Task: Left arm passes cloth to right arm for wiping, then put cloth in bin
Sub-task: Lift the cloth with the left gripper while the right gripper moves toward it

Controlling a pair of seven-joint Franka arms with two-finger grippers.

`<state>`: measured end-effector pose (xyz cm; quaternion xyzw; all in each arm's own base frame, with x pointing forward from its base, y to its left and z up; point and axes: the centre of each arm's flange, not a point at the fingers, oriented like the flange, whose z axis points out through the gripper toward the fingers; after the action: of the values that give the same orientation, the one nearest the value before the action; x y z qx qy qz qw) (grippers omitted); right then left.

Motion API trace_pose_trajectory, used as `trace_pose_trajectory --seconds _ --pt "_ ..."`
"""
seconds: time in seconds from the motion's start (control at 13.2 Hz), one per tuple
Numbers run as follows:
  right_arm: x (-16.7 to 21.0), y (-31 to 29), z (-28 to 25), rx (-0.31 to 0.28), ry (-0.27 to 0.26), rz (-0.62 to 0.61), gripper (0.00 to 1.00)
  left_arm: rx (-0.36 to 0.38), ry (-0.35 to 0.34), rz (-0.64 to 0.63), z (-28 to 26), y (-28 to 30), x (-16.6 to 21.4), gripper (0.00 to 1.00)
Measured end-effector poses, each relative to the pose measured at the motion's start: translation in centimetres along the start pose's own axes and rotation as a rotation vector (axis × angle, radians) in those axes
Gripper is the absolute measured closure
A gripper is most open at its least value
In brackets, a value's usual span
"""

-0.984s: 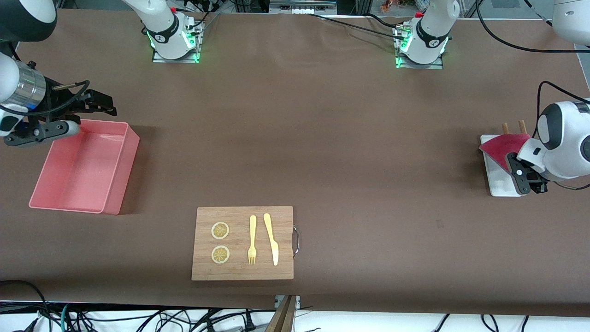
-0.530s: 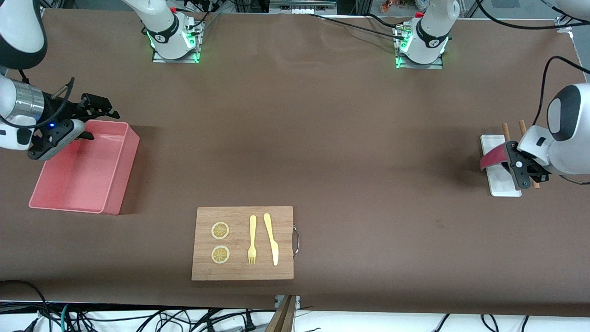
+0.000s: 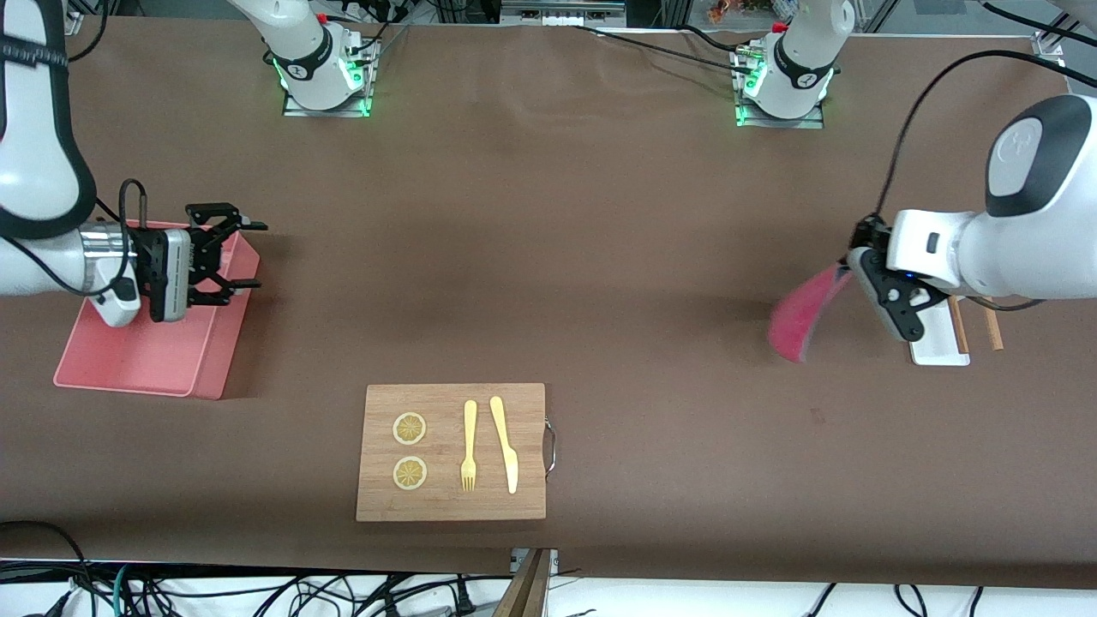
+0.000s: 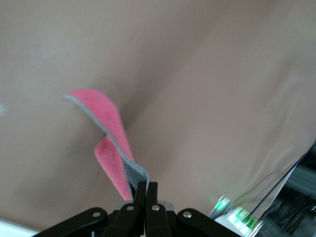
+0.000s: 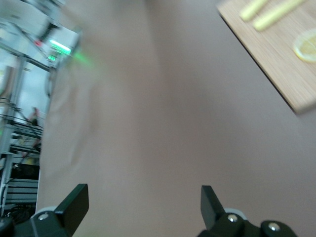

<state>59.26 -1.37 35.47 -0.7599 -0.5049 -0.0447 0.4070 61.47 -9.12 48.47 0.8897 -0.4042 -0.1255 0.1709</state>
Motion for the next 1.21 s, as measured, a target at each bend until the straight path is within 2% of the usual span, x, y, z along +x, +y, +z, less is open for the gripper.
trace_pose_trajectory --seconds 0.15,0.23,0.45,0.61,0.83,1.06,1.21 --pt "-1.7 2.6 3.1 0.097 0.168 -0.120 0.00 -0.068 0.046 -0.032 0.5 4.3 3.5 0.98" --pt "-2.4 3.8 4.8 0.134 0.243 -0.177 0.00 -0.073 0.073 -0.032 0.7 6.5 5.5 0.98" --pt "-2.6 5.5 8.8 0.211 0.412 -0.316 0.00 -0.081 0.200 -0.096 1.5 13.0 11.6 0.98" --pt "-0.9 5.8 11.1 0.229 0.505 -0.365 0.00 -0.081 0.305 -0.148 1.6 16.7 14.8 0.98" --pt "3.8 6.3 15.7 0.223 0.685 -0.412 0.00 -0.140 0.477 -0.244 2.2 23.4 19.3 0.98" --pt "8.5 6.0 19.8 0.183 0.769 -0.432 0.00 -0.191 0.573 -0.322 4.2 29.5 22.5 0.98" --pt "11.0 5.4 21.2 0.165 0.808 -0.436 0.00 -0.222 0.595 -0.363 5.7 32.0 23.7 0.98"
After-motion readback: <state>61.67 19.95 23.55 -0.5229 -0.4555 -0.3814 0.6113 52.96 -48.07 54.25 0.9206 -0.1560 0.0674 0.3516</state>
